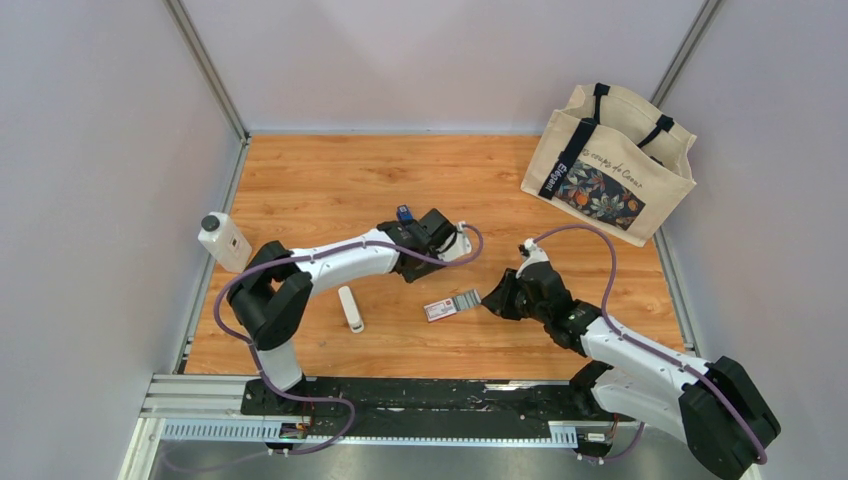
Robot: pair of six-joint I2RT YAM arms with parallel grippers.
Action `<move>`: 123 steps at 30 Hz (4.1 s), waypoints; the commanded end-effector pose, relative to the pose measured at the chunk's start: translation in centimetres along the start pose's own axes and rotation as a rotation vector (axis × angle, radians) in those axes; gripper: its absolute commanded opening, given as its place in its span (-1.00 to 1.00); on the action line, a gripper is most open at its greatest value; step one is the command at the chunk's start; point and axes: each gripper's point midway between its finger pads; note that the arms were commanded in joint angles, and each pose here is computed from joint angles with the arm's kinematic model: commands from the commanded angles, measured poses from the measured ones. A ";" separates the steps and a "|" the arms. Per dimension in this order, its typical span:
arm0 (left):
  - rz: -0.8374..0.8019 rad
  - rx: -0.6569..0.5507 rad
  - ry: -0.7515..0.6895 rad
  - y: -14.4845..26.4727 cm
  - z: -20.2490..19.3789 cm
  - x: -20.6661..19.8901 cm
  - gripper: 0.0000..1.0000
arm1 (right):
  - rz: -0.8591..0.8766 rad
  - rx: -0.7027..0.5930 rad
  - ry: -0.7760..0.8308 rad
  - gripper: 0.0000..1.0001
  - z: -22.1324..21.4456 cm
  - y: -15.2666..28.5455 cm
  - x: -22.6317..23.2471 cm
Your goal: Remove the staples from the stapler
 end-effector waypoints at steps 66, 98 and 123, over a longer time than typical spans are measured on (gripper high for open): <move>-0.440 -0.041 0.023 -3.3 1.0 -0.6 -0.48 | 0.051 -0.042 -0.054 -0.51 1.0 -0.1 -0.3; -0.586 -0.259 0.147 6.3 3.3 -3.1 -0.47 | 0.072 -0.044 -0.056 -0.51 1.1 0.0 -0.2; -0.503 -0.419 -0.475 2.1 1.6 -6.5 0.28 | 0.105 -0.061 -0.079 -0.34 1.2 0.4 -0.5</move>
Point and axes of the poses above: each gripper's point midway between its finger pads, its own y axis back along the fingers, its own x axis along the line the jaws close on, z = x × y, and after that the axes turned 9 degrees about -y, right-handed
